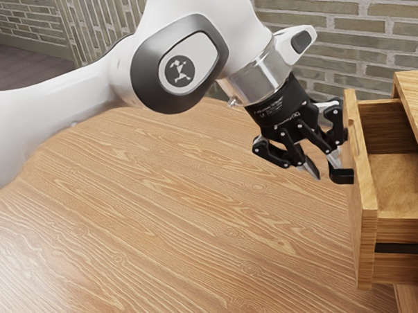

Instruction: Pull the drawer handle with one arm to open the drawer

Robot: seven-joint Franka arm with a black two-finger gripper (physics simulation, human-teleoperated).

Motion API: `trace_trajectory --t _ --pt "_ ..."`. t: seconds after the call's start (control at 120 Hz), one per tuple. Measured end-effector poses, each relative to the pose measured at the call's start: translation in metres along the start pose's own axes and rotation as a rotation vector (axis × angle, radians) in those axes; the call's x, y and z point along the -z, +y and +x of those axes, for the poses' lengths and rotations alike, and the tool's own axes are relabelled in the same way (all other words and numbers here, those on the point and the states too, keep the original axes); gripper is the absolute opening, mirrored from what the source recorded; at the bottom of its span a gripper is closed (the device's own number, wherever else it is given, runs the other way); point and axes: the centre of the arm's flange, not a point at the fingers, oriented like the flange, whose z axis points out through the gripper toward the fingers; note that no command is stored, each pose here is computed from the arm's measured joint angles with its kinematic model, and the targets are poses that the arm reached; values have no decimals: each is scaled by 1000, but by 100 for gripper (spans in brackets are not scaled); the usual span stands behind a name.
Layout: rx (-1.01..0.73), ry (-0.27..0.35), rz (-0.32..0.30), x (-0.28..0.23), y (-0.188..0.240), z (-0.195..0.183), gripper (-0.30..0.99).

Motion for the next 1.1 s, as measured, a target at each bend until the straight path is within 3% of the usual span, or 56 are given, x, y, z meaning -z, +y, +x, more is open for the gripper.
trace_trajectory --t 0.358,0.725,1.1 --pt "51 15 15 5 -24 19 12" --pt "75 43 30 22 -39 7 12" --pt "85 29 44 18 -48 4 12"
